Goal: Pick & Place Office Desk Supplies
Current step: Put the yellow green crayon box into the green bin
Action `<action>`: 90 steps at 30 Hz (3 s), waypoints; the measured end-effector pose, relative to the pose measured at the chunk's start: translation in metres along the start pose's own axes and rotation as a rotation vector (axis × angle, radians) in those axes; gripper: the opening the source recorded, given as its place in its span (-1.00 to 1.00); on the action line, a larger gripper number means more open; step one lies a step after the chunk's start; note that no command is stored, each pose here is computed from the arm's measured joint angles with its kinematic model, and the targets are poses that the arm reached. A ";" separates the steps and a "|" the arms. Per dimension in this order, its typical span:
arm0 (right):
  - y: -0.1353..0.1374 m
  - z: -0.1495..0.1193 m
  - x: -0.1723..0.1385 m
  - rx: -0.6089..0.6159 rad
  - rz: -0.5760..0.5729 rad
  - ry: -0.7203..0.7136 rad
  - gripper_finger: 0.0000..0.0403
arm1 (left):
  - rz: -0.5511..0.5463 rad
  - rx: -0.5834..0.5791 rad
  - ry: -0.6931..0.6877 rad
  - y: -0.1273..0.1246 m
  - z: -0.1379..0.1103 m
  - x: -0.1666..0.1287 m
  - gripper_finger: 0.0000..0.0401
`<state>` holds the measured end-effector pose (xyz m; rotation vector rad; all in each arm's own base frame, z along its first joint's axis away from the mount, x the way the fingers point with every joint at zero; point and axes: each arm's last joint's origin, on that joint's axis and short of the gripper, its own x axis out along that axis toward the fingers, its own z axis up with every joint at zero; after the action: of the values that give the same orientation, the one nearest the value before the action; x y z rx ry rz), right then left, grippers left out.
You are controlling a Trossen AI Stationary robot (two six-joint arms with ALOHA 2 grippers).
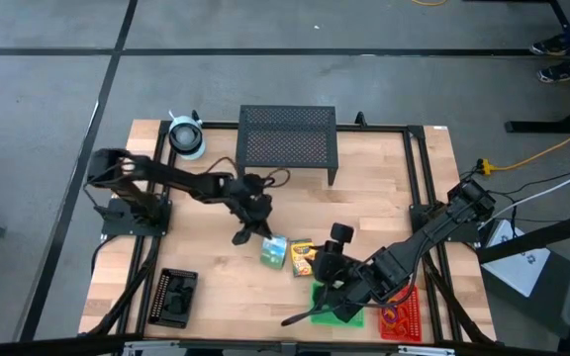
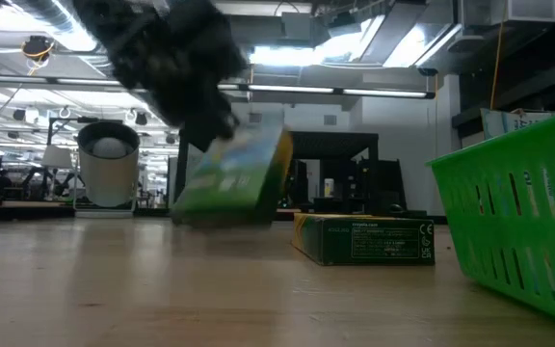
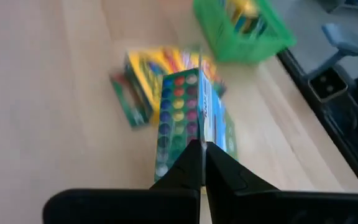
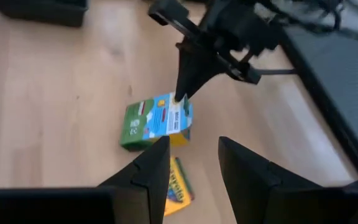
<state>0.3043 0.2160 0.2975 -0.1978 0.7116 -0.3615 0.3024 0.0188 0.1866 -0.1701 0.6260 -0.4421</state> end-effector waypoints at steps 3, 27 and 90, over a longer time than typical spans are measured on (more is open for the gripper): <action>-0.002 0.001 0.000 0.034 -0.063 -0.046 -0.32 | 0.066 0.113 -0.069 -0.015 0.016 -0.019 -0.99; -0.021 0.023 0.037 0.234 -0.188 -0.134 0.22 | 0.552 0.563 -0.317 -0.108 0.053 -0.069 -0.99; -0.042 0.027 0.070 0.159 -0.174 -0.063 -0.97 | 0.625 0.531 -0.225 -0.109 0.043 -0.066 -0.99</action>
<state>0.3611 0.1518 0.2878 -0.1206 0.6017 -0.5734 0.2424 -0.0479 0.2871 0.4692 0.2968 0.0294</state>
